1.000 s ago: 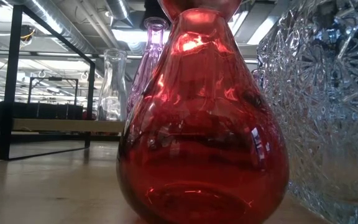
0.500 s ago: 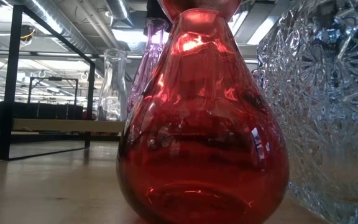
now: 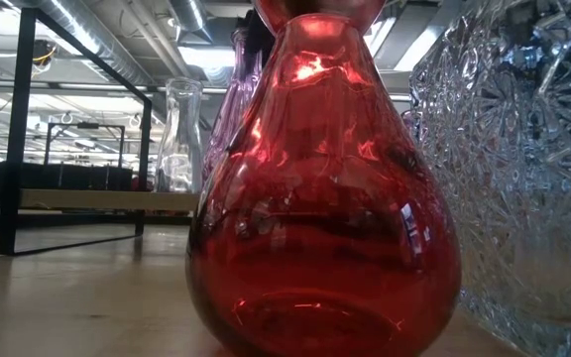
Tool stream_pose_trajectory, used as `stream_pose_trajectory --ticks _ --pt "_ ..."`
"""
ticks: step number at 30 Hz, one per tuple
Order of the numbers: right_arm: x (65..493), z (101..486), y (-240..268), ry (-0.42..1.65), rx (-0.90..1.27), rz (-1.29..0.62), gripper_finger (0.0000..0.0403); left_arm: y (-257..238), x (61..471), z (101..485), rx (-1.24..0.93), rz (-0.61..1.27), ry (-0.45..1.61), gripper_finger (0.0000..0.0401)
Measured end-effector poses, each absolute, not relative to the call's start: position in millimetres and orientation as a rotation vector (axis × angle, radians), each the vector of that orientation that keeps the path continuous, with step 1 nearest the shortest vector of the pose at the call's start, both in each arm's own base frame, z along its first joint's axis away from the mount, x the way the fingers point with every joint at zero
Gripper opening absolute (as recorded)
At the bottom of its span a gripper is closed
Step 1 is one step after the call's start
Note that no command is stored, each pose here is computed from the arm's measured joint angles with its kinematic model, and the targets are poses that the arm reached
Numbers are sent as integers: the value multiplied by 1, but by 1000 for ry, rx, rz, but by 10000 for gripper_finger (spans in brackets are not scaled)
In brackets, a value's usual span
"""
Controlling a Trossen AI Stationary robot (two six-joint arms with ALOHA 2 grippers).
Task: Sort vases onto shelf
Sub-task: Put the left purple flower vase on the shelf aligned with the other purple flower vase
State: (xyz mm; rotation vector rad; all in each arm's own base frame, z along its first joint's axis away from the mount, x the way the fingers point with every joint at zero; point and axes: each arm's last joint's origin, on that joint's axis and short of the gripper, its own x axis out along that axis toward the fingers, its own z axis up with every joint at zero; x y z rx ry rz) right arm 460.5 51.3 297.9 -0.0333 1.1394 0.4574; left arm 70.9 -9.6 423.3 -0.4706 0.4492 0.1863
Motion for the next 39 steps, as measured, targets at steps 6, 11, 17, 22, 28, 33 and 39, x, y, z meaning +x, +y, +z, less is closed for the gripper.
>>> stream_pose_trajectory --ticks 6,11,17,22,28,33,39 --pt "460 298 51 1138 -31 456 154 -10 71 423 -471 187 449 85" --pt "462 299 51 1127 -14 447 130 -10 71 423 -471 187 449 85" --pt "463 299 51 1118 -13 445 131 -10 71 423 -471 186 448 85" --pt "461 299 51 1132 -10 445 132 -10 71 423 -472 186 448 85" --pt "453 299 50 1208 11 442 133 -10 71 423 -471 186 448 85" --pt "446 305 50 1238 51 416 133 -10 71 423 -471 187 448 85" --pt "436 326 49 1200 93 383 133 -10 71 423 -458 187 448 85"
